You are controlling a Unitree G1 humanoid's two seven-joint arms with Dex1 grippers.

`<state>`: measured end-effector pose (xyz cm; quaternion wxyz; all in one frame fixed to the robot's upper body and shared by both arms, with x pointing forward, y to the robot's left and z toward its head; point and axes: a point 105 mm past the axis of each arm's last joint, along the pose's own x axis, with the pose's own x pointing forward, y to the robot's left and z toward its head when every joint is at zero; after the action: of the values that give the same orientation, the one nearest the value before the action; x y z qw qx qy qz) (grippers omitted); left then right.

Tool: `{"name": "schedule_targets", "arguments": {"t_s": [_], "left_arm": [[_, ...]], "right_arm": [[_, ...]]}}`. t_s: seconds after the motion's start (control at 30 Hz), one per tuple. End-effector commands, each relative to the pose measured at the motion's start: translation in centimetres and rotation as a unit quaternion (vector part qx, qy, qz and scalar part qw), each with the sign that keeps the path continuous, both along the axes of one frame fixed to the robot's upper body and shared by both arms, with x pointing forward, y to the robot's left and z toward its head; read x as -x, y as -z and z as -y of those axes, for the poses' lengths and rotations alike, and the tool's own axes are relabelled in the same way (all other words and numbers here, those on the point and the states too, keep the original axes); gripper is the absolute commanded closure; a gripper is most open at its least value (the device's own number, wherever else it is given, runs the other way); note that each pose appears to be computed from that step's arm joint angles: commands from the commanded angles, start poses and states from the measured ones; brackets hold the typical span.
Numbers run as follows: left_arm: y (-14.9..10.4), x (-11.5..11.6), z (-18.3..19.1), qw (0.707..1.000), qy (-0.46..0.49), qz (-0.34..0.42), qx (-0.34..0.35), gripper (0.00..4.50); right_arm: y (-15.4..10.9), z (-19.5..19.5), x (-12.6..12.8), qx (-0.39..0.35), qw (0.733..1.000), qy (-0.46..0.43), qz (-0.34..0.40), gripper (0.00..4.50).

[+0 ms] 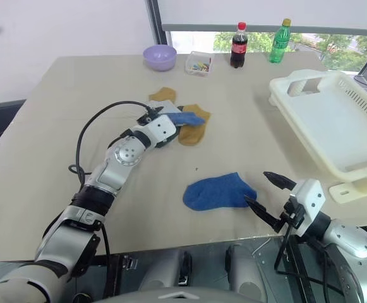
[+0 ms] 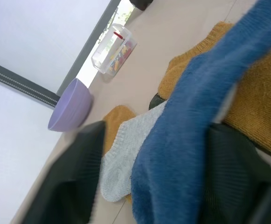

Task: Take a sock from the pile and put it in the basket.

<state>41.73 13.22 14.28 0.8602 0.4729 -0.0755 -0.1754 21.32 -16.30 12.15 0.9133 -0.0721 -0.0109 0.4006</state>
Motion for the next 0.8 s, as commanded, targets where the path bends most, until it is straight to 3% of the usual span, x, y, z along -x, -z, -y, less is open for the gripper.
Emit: {"name": "schedule_targets", "arguments": {"t_s": [0.03,0.4,0.8], "left_arm": [[-1.0,0.0,0.4,1.0,0.011,0.023,-0.005,0.81],[-4.1,0.3,0.7,0.995,0.018,0.094,0.022,0.81],[-4.0,0.1,0.6,0.995,0.012,0.093,0.023,0.81]], "right_arm": [[-0.5,0.0,0.1,0.001,1.0,0.001,0.015,0.33],[-0.3,0.0,0.3,0.002,1.0,0.002,0.012,0.33],[-0.1,-0.1,0.2,0.001,1.0,0.007,0.012,0.33]]}}
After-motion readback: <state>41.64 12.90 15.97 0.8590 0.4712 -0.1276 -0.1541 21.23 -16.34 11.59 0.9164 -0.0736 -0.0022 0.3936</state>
